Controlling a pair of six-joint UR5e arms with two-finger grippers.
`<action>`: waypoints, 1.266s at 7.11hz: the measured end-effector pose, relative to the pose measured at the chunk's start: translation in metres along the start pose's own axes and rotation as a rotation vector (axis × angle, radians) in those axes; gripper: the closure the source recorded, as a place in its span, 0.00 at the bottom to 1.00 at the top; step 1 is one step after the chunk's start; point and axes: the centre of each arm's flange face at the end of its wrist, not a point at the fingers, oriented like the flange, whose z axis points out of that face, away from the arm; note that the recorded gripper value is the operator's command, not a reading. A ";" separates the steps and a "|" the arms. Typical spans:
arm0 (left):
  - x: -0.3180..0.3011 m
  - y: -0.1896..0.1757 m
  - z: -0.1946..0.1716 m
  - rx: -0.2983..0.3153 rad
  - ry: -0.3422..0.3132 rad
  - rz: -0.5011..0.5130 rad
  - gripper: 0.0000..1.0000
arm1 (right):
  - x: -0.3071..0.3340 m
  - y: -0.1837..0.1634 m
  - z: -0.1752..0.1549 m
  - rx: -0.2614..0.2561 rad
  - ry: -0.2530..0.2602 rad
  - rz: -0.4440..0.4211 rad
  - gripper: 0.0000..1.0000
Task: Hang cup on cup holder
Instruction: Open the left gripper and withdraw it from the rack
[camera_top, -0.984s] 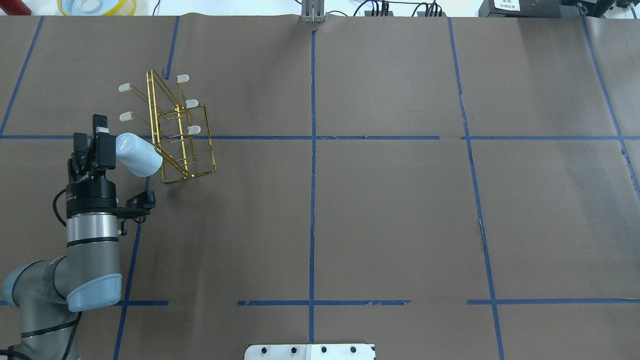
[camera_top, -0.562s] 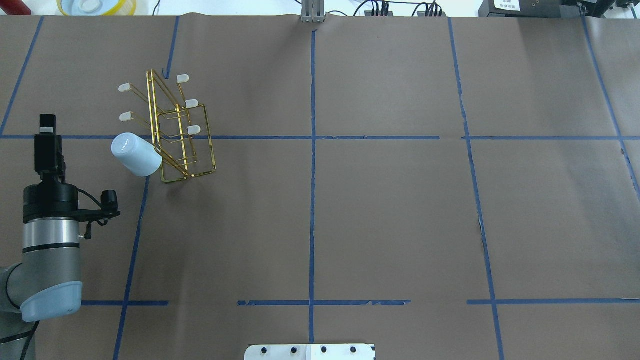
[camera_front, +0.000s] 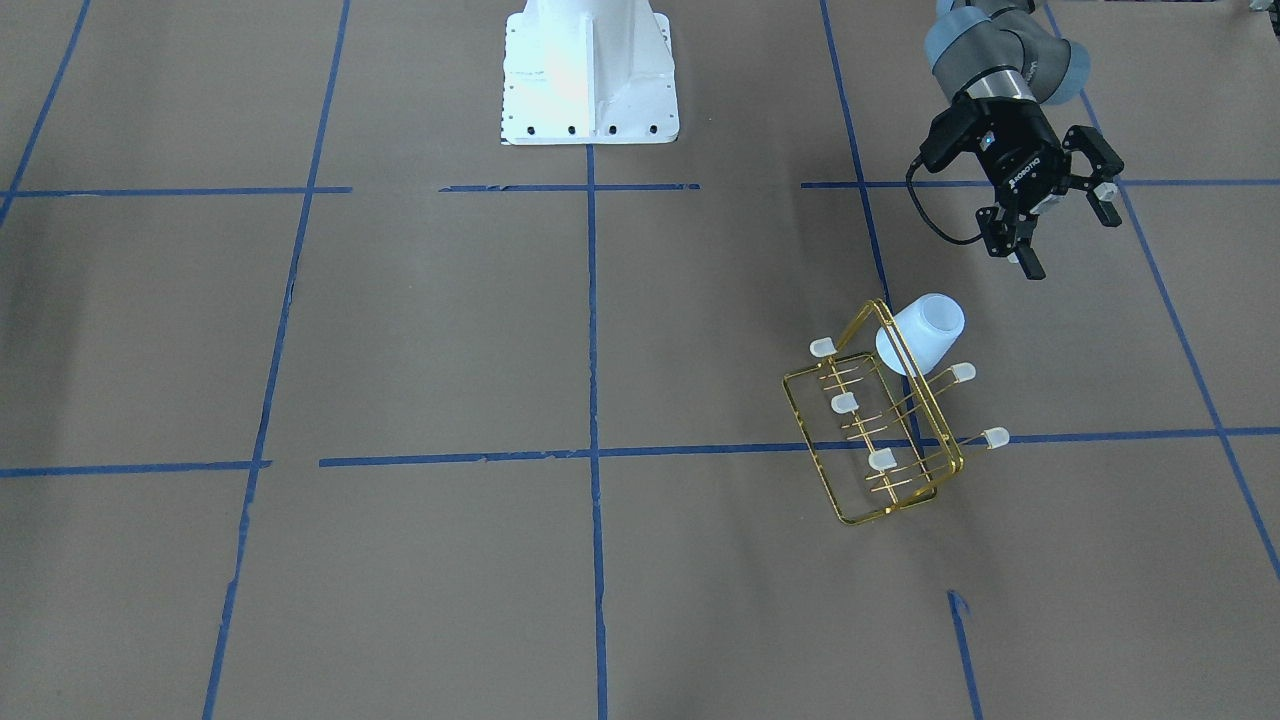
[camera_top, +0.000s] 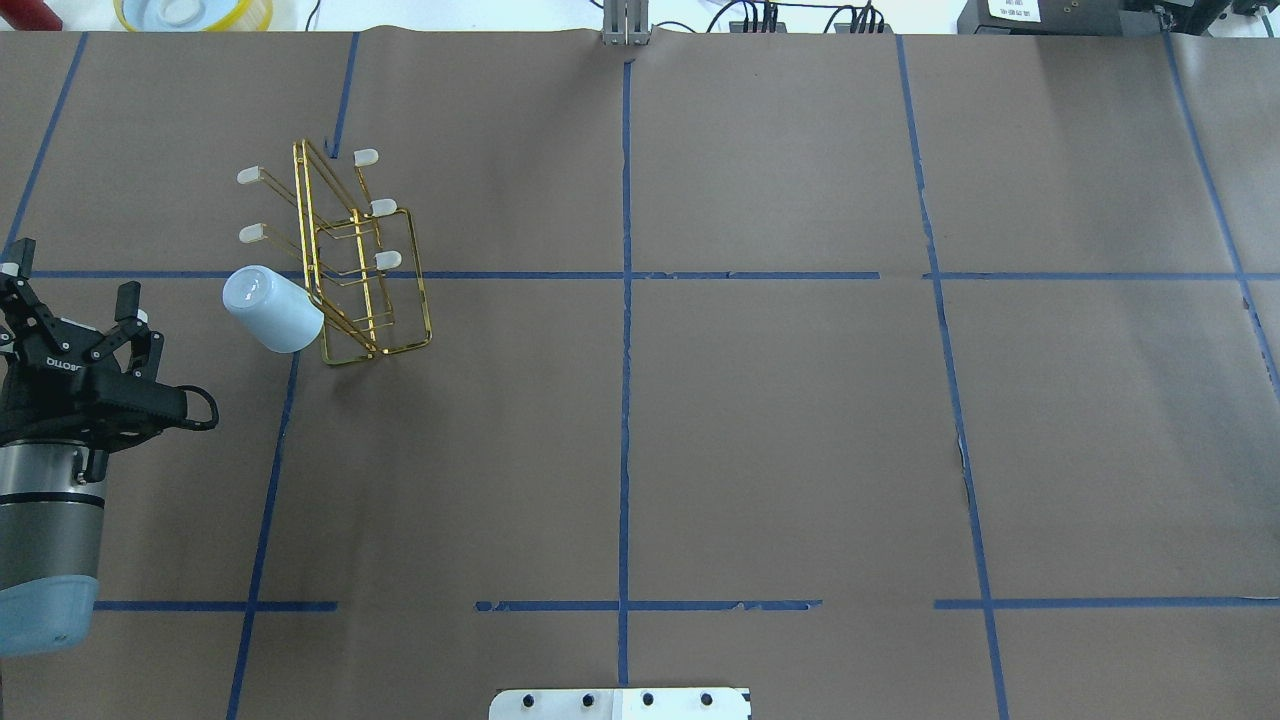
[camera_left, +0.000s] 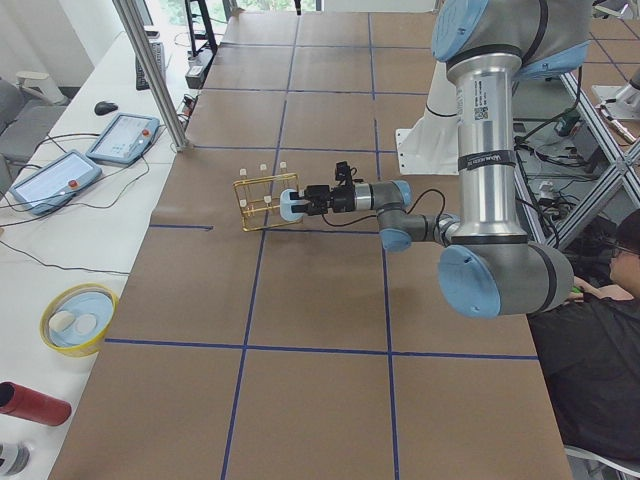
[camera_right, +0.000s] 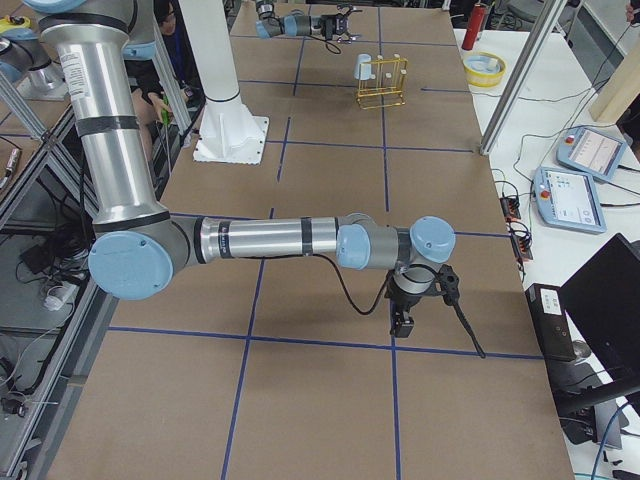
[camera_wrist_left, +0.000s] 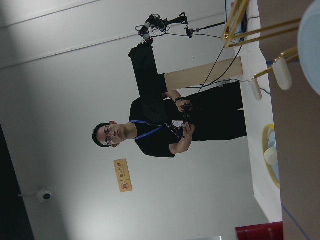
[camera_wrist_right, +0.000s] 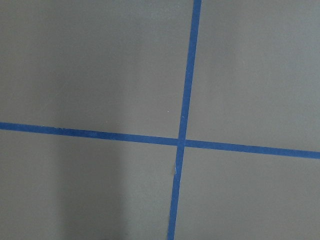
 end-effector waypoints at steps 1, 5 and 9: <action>-0.001 -0.001 0.000 -0.008 0.037 -0.220 0.00 | 0.000 0.000 0.000 0.000 0.000 0.000 0.00; -0.005 0.013 0.000 -0.155 0.240 -1.036 0.00 | 0.000 0.000 0.000 0.000 0.000 0.000 0.00; -0.024 0.038 0.002 -0.504 0.529 -1.149 0.00 | 0.000 0.000 0.000 0.000 0.000 0.000 0.00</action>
